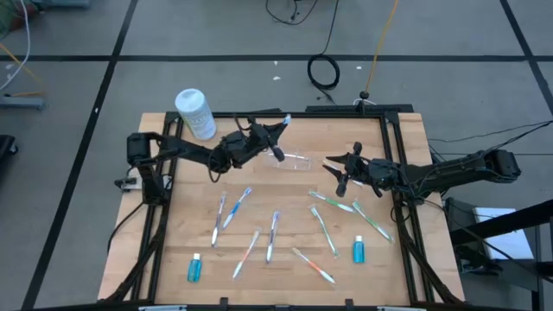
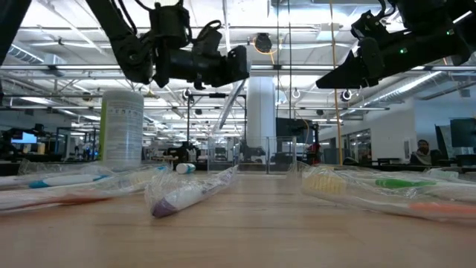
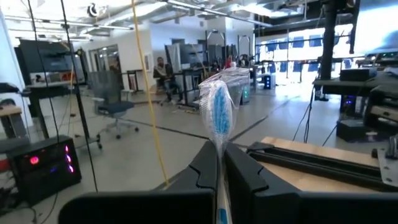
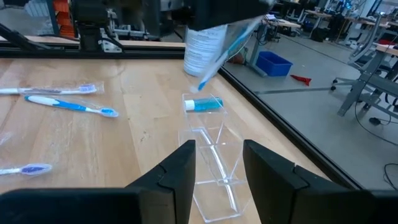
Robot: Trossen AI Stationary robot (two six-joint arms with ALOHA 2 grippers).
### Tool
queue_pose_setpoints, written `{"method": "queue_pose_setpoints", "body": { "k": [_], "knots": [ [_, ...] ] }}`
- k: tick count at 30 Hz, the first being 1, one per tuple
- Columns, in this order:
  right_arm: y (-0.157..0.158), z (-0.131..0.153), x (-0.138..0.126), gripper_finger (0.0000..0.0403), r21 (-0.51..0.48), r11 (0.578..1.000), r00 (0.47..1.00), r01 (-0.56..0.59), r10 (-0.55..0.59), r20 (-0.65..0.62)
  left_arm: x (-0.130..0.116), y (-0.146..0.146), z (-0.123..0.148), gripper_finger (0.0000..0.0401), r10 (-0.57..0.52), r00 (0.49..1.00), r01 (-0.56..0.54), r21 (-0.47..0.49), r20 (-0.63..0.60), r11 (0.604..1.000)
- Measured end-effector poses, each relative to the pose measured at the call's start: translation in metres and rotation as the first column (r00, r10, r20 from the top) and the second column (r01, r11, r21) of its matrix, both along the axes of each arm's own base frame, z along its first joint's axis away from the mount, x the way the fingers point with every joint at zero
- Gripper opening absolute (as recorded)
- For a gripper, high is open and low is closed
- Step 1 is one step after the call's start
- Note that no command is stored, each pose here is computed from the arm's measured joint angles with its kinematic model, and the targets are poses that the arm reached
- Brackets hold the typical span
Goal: Pick & Place toothbrushing station
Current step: Put the top blue toothbrush into the transparent organizer
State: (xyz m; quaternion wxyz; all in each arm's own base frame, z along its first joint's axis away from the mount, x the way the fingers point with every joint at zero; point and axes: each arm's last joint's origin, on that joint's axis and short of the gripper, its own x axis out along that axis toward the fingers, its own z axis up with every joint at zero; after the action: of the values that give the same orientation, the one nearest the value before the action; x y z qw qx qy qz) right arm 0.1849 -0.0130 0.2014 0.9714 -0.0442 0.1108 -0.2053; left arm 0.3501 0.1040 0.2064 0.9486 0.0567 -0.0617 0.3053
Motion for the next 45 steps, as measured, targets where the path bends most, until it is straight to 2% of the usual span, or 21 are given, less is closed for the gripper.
{"method": "queue_pose_setpoints", "body": {
  "k": [5, 11, 16, 23, 37, 45],
  "knots": [
    [0.000, 0.000, 0.000, 0.0130, 0.000, 1.000, 1.000, 0.000, 0.000, 0.000, 0.002, 0.003, -0.011, 0.0015, 0.038, 0.999, -0.038, -0.020, -0.026, 0.999],
    [0.000, 0.000, 0.000, 0.0130, 0.000, 1.000, 1.000, 0.000, 0.000, 0.000, 0.004, 0.003, -0.018, 0.0006, 0.042, 0.997, -0.044, -0.032, -0.057, 0.998],
    [0.000, 0.000, 0.000, 0.0130, 0.000, 1.000, 1.000, 0.000, 0.000, 0.000, 0.004, 0.003, -0.020, 0.0029, 0.041, 0.997, -0.044, -0.049, -0.071, 0.998],
    [0.000, 0.000, 0.000, 0.0130, 0.000, 1.000, 1.000, 0.000, 0.000, 0.000, 0.004, 0.003, -0.029, 0.0033, 0.036, 0.988, -0.050, -0.089, -0.151, 0.995],
    [0.000, 0.000, 0.000, 0.0130, 0.000, 1.000, 1.000, 0.000, 0.000, -0.001, 0.002, 0.002, -0.043, 0.0035, 0.116, 0.950, -0.153, -0.107, -0.289, 0.983],
    [0.000, 0.000, 0.000, 0.0130, 0.000, 1.000, 1.000, 0.000, 0.000, -0.001, 0.000, 0.001, -0.050, 0.0039, 0.113, 0.930, -0.171, -0.141, -0.349, 0.975]
  ]
}}
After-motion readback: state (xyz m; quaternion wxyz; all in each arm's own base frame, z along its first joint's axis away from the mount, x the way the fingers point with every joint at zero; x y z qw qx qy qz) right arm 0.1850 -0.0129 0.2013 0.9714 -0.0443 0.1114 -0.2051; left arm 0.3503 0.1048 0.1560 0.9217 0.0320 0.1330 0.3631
